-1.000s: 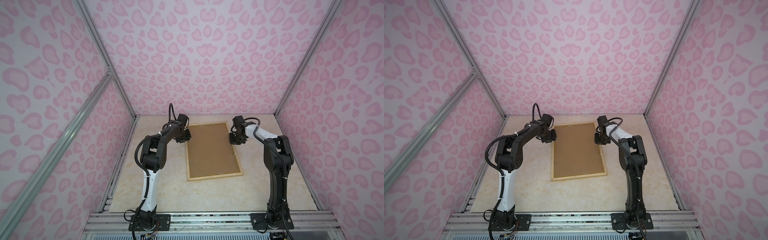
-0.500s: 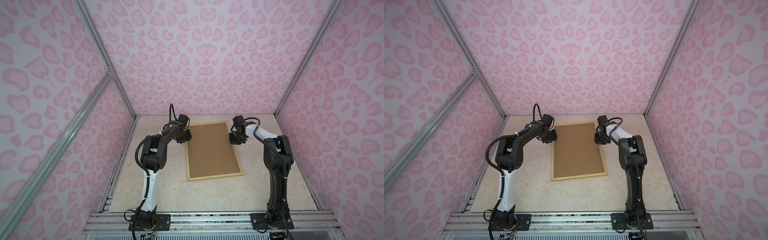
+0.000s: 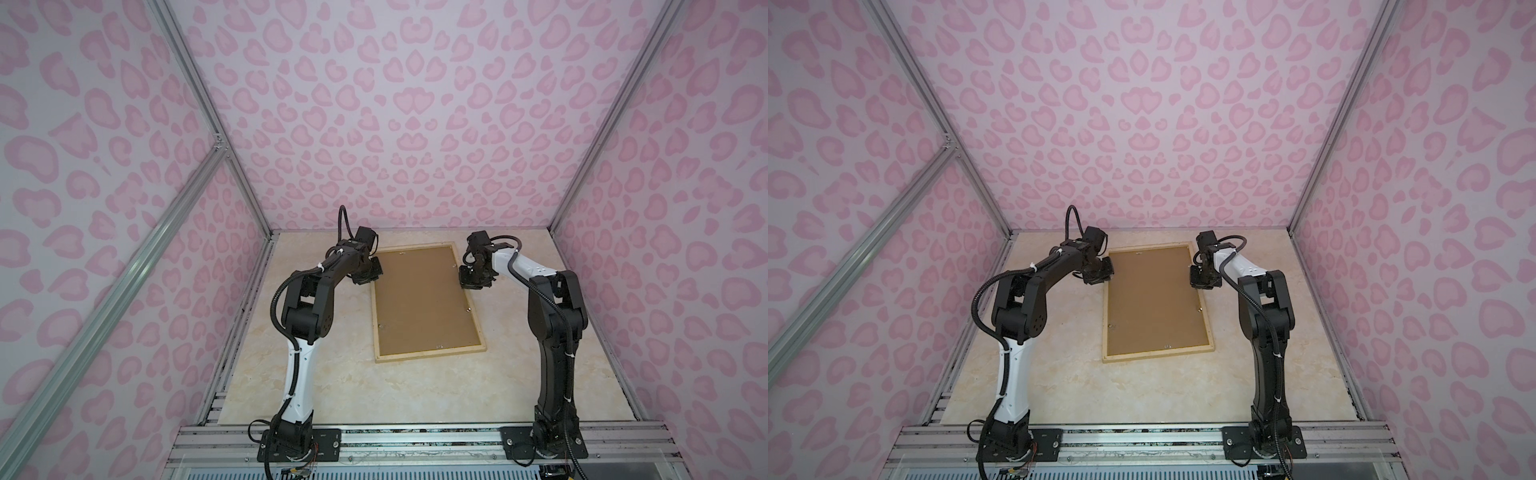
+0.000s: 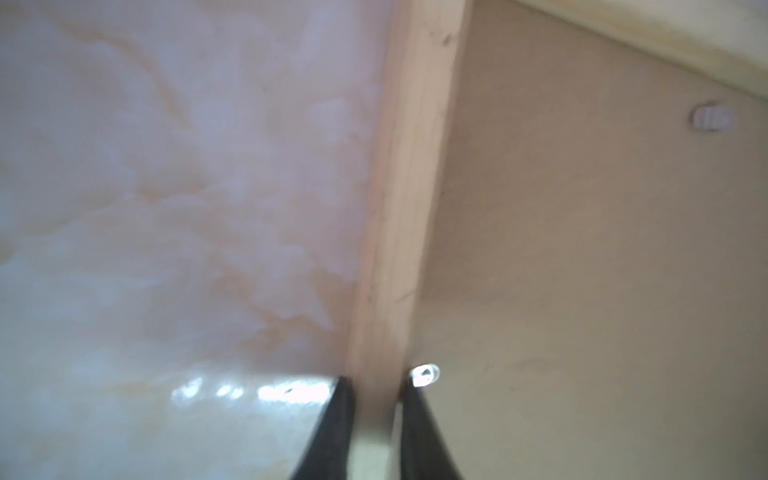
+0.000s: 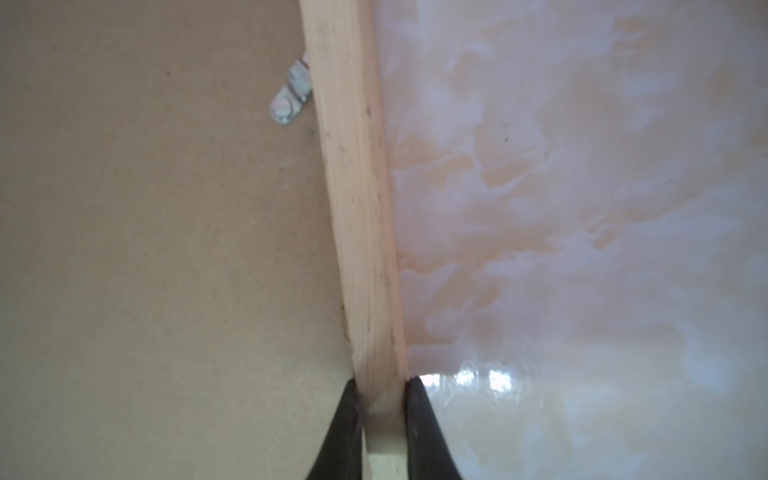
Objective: Put the photo into the frame
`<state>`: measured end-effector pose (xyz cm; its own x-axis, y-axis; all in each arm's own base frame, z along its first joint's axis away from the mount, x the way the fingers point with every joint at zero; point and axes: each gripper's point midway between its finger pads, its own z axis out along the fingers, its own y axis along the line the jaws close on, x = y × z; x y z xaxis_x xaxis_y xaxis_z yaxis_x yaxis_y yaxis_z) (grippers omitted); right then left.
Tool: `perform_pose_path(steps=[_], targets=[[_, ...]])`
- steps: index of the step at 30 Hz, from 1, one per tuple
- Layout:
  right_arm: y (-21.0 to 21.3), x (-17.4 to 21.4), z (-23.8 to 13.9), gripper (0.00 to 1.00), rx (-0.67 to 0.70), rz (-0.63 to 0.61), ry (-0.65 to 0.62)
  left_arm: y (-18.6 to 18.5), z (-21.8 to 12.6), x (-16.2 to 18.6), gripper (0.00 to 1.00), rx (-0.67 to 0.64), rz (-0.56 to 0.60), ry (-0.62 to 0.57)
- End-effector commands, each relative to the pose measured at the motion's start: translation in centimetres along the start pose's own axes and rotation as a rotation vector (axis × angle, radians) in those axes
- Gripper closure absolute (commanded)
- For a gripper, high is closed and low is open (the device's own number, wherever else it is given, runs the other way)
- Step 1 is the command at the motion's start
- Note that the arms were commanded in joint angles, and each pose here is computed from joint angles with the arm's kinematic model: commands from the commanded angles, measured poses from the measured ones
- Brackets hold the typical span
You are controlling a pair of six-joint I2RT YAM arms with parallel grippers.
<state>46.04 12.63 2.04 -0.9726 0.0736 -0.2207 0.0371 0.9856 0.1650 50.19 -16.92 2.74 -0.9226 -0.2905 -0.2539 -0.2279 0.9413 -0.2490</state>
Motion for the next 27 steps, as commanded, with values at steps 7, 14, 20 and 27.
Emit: perform_pose_path(steps=[7,14,20,27], targets=[[-0.8,3.2,1.5,0.90,0.018,0.041,0.121,-0.2,0.1,0.0,0.86,0.027,-0.039,0.011],[-1.2,3.4,1.1,0.95,-0.079,0.194,0.094,-2.2,-6.3,-1.7,0.41,0.166,-0.049,-0.063],[-3.9,4.9,-0.7,1.00,-0.063,0.482,-0.009,-1.7,-12.2,0.1,0.12,0.211,-0.055,-0.108],[-1.5,10.3,-5.0,0.75,-0.067,0.802,-0.204,2.1,-15.4,6.2,0.02,0.208,-0.127,-0.118]])
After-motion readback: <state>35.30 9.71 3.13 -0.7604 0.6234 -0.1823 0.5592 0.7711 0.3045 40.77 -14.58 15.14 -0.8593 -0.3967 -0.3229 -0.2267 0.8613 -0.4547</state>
